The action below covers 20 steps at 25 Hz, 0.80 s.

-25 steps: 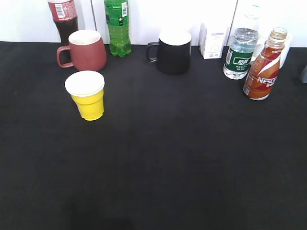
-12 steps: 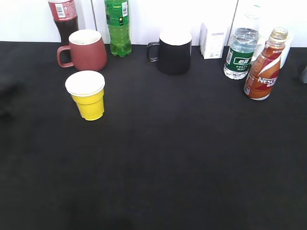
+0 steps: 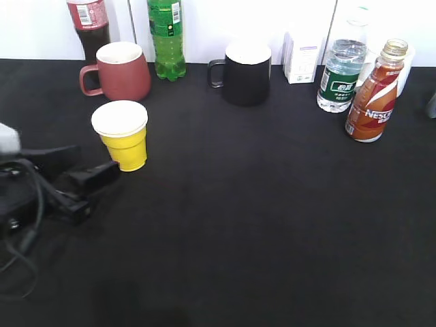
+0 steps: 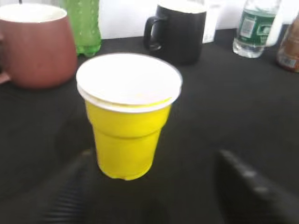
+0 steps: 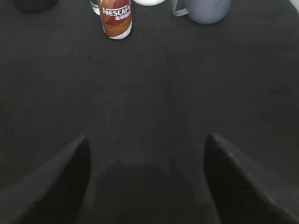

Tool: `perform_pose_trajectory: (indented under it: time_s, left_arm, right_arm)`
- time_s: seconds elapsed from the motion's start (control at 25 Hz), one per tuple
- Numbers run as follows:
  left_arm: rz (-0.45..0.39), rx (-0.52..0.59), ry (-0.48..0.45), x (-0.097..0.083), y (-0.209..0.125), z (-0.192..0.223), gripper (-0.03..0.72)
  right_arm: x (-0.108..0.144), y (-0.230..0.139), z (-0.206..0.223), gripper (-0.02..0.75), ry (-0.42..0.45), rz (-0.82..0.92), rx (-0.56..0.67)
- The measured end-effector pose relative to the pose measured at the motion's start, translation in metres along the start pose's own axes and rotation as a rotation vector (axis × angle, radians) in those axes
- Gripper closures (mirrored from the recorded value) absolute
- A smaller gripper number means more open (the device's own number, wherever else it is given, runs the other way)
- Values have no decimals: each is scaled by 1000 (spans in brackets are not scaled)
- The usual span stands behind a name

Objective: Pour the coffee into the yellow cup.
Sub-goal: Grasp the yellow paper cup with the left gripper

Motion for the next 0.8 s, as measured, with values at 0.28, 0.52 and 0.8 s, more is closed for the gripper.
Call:
perform_pose_trajectory:
  time_s: [0.28,0.52,0.8]
  left_arm:
    - [-24,33,34,18,-16,49,18]
    - [-7,15,9,26,-23,87,32]
    - [-7,0,7,27,-22,91,192]
  right_arm:
    - [0,0,0,149,0,0,0]
    - [0,0,0,149,0,0,0]
    - [0,0,0,149,0,0,0]
Point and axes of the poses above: a point on each arm's last joint axis where the gripper is mounted, z pointing out along that axis toward the gripper, x along the wrist's bending axis when the last joint is at zero, y = z × x, the point moved 3 cm from there along z, pointing out along that axis toward the gripper, and after that the axes turned 2 degrees about z, right-handed, at the moved point
